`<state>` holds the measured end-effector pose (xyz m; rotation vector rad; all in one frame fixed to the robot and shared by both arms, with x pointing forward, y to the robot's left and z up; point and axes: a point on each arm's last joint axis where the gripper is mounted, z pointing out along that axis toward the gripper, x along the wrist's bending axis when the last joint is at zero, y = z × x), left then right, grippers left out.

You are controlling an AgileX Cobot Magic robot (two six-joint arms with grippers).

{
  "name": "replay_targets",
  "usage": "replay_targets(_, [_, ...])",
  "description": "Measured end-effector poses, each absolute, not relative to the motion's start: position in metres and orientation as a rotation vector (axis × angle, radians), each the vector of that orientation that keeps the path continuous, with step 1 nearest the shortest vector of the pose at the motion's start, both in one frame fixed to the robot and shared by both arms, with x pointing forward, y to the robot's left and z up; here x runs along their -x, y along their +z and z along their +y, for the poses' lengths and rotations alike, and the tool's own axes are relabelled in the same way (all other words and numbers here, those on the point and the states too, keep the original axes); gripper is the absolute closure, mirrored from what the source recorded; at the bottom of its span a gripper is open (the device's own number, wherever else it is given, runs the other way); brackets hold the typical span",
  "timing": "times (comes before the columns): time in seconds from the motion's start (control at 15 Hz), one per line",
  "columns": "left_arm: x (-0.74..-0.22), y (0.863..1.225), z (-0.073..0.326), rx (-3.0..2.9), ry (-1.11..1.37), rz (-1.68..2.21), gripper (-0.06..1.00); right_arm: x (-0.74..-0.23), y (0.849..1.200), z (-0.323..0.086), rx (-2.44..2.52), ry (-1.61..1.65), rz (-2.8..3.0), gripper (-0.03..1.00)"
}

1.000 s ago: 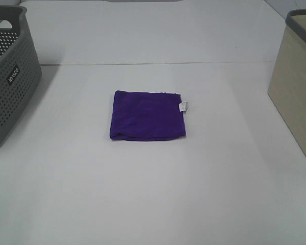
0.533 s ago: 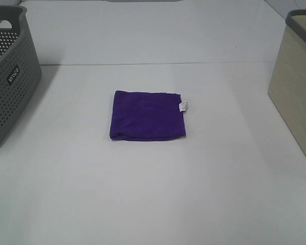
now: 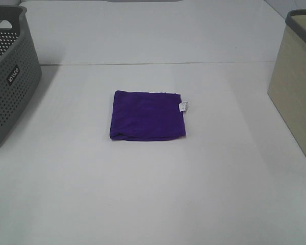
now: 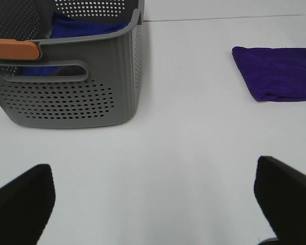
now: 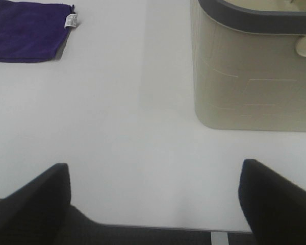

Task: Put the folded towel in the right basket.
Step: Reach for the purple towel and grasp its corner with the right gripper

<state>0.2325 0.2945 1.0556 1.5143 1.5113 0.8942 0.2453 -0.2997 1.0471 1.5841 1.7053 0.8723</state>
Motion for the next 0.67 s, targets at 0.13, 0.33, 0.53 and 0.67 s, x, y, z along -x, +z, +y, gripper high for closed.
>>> replay_targets(0.13, [-0.232, 1.056, 0.295, -1.514, 0.894, 1.511, -0.05, -0.28, 1.081, -0.296, -1.675, 0.785, 1.804, 0.13])
replay_targets(0.33, [-0.232, 1.056, 0.295, -1.514, 0.894, 1.511, -0.05, -0.335, 1.12, -0.292, -1.748, 0.69, 1.884, 0.13])
replay_targets(0.53, [-0.232, 1.056, 0.295, -1.514, 0.894, 1.511, -0.05, -0.396, 1.132, -0.287, -1.821, 0.598, 1.961, 0.13])
replay_targets(0.67, [-0.232, 1.056, 0.295, -1.514, 0.894, 1.511, -0.05, -0.427, 1.125, -0.283, -1.873, 0.548, 2.011, 0.13])
